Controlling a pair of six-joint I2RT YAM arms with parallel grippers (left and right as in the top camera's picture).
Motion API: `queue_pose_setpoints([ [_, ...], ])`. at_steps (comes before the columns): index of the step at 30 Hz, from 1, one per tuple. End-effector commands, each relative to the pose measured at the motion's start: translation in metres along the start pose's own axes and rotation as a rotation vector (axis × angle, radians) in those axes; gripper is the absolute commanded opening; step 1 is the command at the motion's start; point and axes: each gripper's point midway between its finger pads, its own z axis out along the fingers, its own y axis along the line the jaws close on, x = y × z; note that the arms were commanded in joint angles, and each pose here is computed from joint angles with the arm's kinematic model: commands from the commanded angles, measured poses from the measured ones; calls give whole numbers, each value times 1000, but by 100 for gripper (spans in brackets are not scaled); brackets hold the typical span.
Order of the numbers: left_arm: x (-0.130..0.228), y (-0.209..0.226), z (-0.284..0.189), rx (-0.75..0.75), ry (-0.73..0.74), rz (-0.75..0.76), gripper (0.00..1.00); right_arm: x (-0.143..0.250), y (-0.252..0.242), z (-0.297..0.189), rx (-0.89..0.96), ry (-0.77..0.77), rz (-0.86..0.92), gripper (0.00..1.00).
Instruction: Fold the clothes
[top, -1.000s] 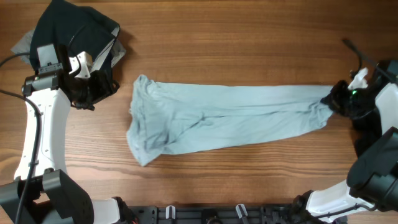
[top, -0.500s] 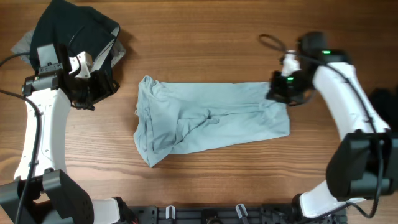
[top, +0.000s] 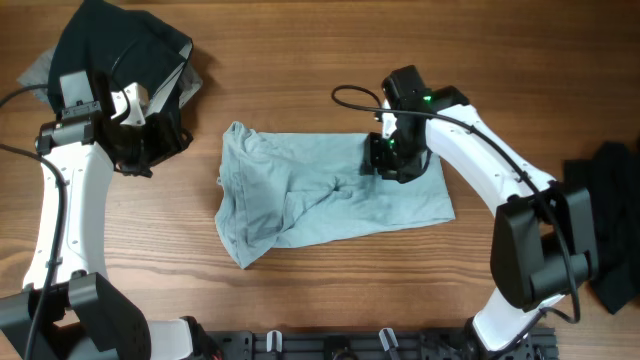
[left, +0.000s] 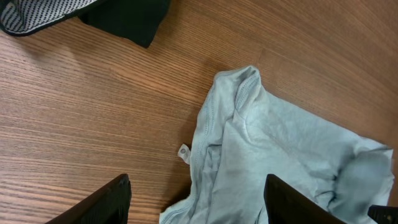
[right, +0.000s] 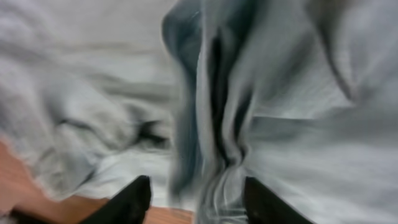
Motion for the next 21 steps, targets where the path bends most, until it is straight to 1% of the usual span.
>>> queue_pose_setpoints([
  [1, -6, -5, -8, 13, -30, 27, 69, -3, 30, -7, -184, 6, -90, 55],
  [4, -6, -5, -8, 13, -29, 27, 68, -20, 13, -29, -147, -84, -60, 55],
  [6, -4, -5, -8, 12, -24, 25, 64, -29, -12, -36, -81, -124, 9, 55],
  [7, -3, -4, -7, 11, -17, 23, 63, -32, -24, -37, -48, -131, 36, 44],
  [8, 0, -3, -6, 10, -9, 21, 64, -32, -32, -36, -22, -135, 49, 25],
  [10, 6, -3, -1, 9, 10, 25, 65, -28, -42, -30, 11, -124, 67, 11],
  [11, 11, -3, 2, 8, 25, 26, 67, -24, -42, -25, 13, -110, 75, 8],
  [13, 25, -4, 12, 7, 66, 33, 73, -13, -40, -10, 21, -58, 78, 8],
  [14, 33, -6, 17, 7, 88, 39, 78, -7, -39, -4, 26, -39, 72, 7],
  [15, 42, -8, 23, 7, 112, 50, 83, -2, -38, 1, 32, -20, 66, 6],
  [16, 55, -10, 33, 8, 141, 66, 91, 0, -38, 3, 34, -15, 63, 4],
  [17, 63, -11, 40, 10, 158, 79, 97, -1, -37, 2, 32, -18, 66, 4],
  [18, 81, -12, 57, 12, 191, 105, 100, -7, -36, -1, 19, -46, 88, 4],
  [21, 103, -8, 77, 9, 235, 124, 100, -16, -31, -12, -19, -95, 77, 4],
])
